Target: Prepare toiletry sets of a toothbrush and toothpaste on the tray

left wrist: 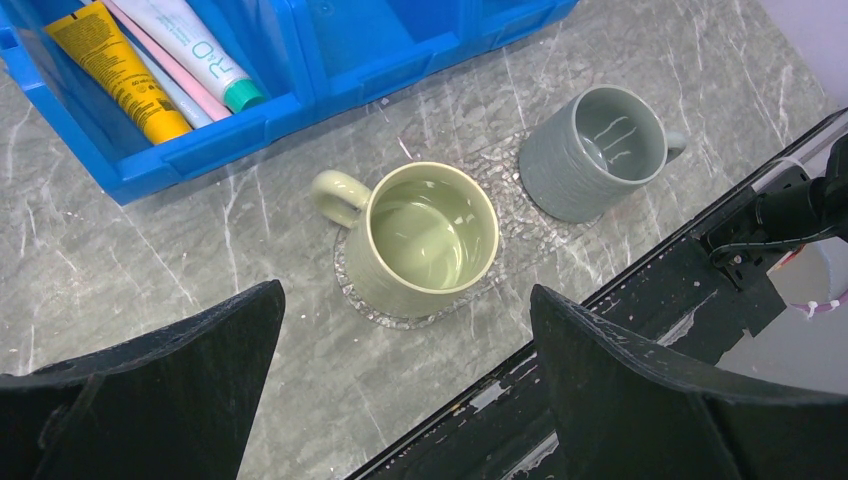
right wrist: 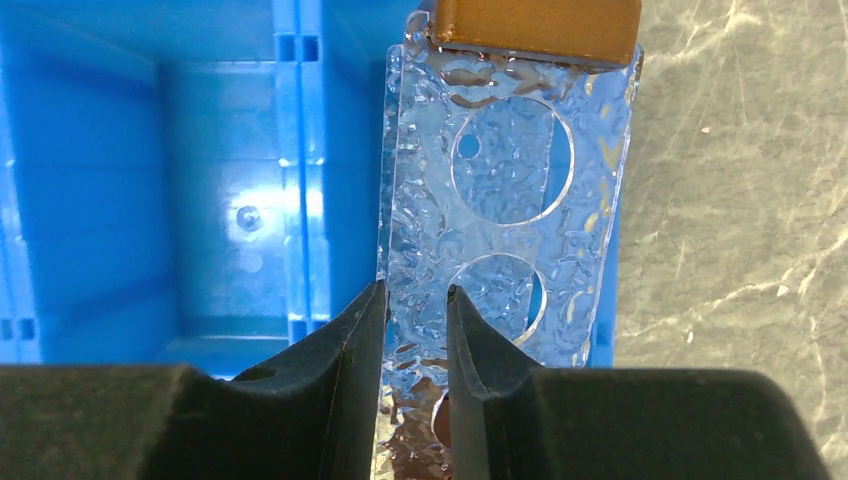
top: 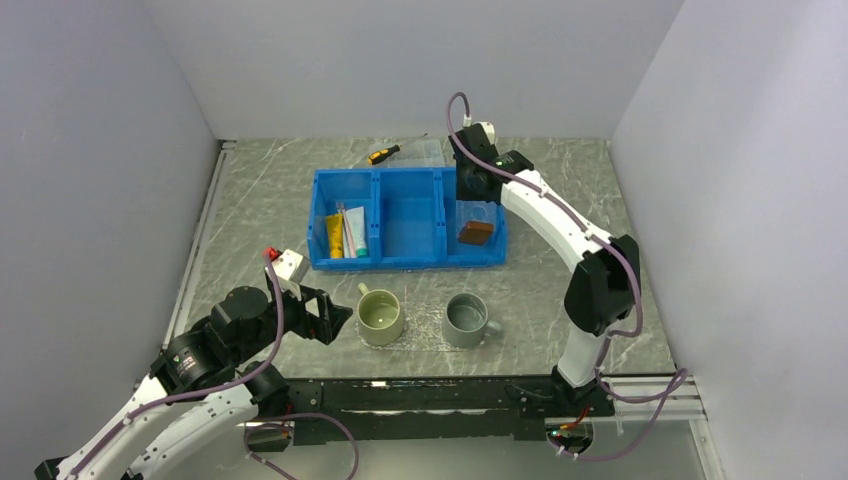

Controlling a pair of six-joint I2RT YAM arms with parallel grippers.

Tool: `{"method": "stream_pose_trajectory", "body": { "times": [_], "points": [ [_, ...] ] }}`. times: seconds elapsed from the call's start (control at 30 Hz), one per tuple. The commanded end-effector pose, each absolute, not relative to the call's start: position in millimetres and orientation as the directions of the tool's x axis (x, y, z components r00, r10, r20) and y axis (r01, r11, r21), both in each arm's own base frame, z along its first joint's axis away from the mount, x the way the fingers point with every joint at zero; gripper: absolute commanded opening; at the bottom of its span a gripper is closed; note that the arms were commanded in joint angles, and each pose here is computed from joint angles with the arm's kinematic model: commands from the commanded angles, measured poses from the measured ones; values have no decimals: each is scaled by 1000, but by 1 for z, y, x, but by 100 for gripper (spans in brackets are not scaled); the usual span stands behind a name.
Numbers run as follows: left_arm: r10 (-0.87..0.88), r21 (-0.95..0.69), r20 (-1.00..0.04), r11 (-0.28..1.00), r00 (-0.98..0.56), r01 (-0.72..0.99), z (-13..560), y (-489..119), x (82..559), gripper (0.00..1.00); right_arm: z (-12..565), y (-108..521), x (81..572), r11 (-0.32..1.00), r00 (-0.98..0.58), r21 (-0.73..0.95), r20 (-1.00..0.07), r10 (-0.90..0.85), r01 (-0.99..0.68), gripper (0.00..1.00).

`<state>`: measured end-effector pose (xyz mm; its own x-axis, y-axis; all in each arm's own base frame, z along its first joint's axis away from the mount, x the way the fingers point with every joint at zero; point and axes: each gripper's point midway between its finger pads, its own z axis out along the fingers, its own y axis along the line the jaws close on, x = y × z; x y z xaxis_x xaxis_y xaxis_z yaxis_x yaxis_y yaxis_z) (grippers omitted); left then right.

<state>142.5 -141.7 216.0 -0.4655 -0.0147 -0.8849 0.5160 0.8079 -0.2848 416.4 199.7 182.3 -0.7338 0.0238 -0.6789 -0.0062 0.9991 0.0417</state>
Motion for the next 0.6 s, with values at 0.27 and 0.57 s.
{"method": "stream_pose_trajectory", "body": {
  "times": [0.27,0.57],
  "points": [
    [-40,-293,-892,810,-451,508,226,-141,144,99,268,235,360,996,-607,66,-794,16,-61,0],
    [-91,-309,-900,823,-427,477,234,-130,143,99,280,268,300,987,-611,115,-791,23,-112,0]
  ]
}}
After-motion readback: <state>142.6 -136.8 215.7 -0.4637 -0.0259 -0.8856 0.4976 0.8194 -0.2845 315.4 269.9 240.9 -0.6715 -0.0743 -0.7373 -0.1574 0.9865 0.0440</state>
